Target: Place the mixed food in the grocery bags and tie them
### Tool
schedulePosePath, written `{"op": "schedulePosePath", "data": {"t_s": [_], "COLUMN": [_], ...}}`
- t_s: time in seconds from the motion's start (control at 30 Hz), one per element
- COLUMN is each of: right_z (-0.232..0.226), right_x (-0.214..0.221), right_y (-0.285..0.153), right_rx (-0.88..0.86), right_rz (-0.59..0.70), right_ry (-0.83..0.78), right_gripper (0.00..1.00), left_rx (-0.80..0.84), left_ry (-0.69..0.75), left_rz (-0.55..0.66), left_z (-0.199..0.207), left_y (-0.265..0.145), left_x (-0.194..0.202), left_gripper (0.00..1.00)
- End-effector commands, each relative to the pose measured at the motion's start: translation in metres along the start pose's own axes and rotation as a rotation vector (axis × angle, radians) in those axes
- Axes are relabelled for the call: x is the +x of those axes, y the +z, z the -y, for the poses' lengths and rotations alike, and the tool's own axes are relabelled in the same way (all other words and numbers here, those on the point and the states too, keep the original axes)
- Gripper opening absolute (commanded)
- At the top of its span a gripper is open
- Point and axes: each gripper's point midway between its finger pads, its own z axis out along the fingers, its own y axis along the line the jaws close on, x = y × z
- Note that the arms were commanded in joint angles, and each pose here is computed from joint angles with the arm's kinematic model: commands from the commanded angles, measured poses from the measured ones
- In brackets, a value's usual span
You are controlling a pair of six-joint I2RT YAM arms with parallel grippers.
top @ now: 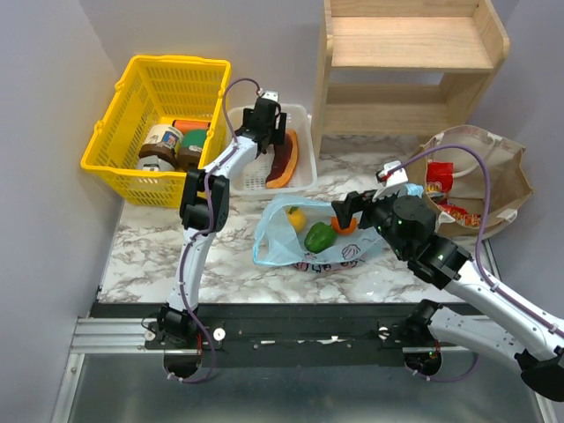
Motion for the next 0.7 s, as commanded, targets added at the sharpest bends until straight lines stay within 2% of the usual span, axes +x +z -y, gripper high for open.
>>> {"op": "schedulePosePath", "data": {"t_s": [0.0,0.17,0.2,0.27,0.3,0.33,0.37,0.4,0.43,0.47,0.5,0.53,0.57,0.6,0.67], "right_z": [-0.004,-0.003,-0.002,0.0,0.001,0.001,0.002,0.003,0.002,0.003,0.003,0.003,0.004,0.003,0.006], "right_x": [0.0,-0.005,-0.006,-0.007,-0.006,-0.006,-0.006,-0.005,-0.004,-0.004,-0.003,-0.003,-0.003,-0.004,-0.002], "right_y": [-0.002,-0.005,-0.006,-0.007,-0.008,-0.008,-0.009,-0.009,-0.009,-0.009,-0.009,-0.009,-0.01,-0.01,-0.011], "right_rx": [-0.012,-0.008,-0.005,0.002,0.004,0.005,0.006,0.008,0.008,0.01,0.009,0.009,0.01,0.006,0.016], "right_rz": [-0.015,-0.005,-0.003,0.006,0.004,0.007,0.007,0.006,0.006,0.005,0.005,0.004,0.005,0.009,0.009], "right_ry": [0.03,0.032,0.03,0.032,0.029,0.03,0.03,0.028,0.027,0.025,0.023,0.019,0.017,0.017,0.007], "right_gripper": [1.0,1.0,1.0,1.0,1.0,1.0,1.0,1.0,1.0,1.0,1.0,1.0,1.0,1.0,1.0], "left_rx": [0.021,0.041,0.052,0.057,0.061,0.096,0.115,0.154,0.193,0.22,0.259,0.283,0.303,0.32,0.347], "left_ry": [0.002,-0.037,-0.046,-0.054,-0.069,-0.065,-0.072,-0.084,-0.07,-0.072,-0.1,-0.112,-0.135,-0.167,-0.232], "left_rz": [-0.048,-0.035,-0.026,-0.037,0.012,-0.005,0.024,0.155,0.13,0.154,0.317,0.294,0.331,0.42,0.504], "left_z": [-0.005,-0.011,-0.011,-0.012,-0.012,-0.007,-0.002,0.006,0.015,0.021,0.024,0.031,0.033,0.033,0.027], "left_y": [0.019,0.022,0.02,0.017,0.005,0.0,-0.008,-0.038,-0.046,-0.06,-0.102,-0.111,-0.13,-0.152,-0.205], "left_x": [0.019,0.008,0.004,0.007,-0.015,-0.004,-0.011,-0.058,-0.038,-0.042,-0.095,-0.072,-0.079,-0.097,-0.103], "left_gripper": [0.89,0.74,0.64,0.52,0.46,0.43,0.43,0.42,0.42,0.43,0.42,0.42,0.42,0.41,0.4]}}
